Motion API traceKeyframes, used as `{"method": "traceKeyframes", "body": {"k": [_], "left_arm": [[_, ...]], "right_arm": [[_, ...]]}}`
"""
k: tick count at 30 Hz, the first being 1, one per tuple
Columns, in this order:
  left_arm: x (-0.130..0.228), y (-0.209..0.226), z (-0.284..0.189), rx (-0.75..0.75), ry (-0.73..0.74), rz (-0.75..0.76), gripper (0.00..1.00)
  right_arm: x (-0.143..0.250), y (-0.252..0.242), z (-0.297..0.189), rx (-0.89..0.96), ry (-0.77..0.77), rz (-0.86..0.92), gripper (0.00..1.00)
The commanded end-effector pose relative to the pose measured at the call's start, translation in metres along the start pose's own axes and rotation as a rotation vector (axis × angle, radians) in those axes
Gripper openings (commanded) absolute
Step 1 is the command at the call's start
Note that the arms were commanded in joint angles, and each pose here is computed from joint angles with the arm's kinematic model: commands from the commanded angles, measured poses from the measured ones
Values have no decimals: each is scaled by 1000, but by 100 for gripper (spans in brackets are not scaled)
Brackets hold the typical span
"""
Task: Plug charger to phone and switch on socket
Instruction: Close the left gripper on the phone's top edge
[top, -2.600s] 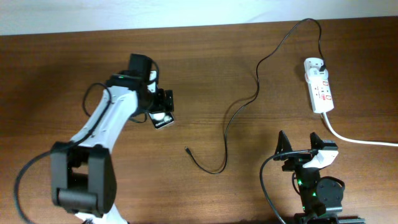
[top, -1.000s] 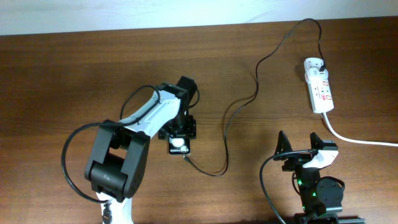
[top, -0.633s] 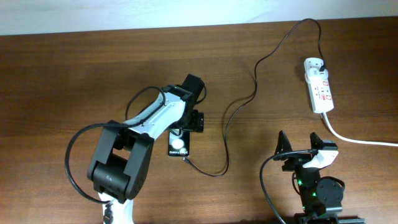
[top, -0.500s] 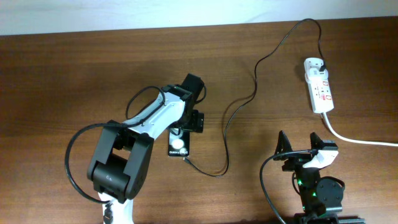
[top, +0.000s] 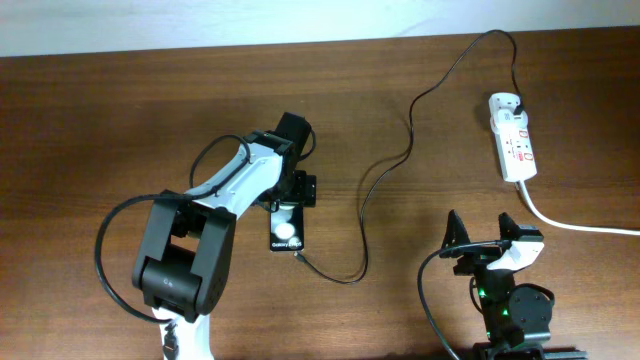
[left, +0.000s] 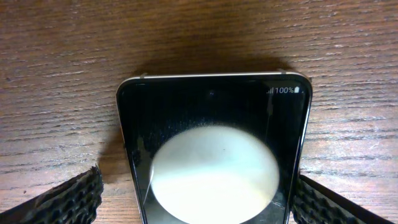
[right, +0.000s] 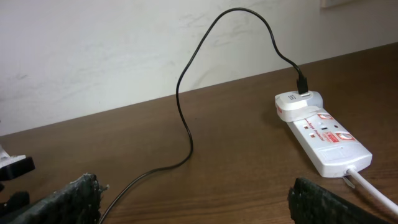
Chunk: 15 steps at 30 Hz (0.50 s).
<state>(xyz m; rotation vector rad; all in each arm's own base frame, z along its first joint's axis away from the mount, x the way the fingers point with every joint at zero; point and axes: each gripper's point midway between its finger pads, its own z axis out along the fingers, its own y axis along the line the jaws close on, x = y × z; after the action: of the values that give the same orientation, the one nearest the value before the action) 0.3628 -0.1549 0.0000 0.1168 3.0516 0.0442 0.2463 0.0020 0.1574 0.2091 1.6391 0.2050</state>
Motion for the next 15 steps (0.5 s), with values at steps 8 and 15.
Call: {"method": "traceKeyframes", "body": {"k": [8,15], "left_arm": [[21,17,25,-79,74,15,99],[20,17,28,-77,65,14,99]], "right_arm": [[3,0,0,-4,5,-3,99],[3,0,0,-4,5,-3,99]]}}
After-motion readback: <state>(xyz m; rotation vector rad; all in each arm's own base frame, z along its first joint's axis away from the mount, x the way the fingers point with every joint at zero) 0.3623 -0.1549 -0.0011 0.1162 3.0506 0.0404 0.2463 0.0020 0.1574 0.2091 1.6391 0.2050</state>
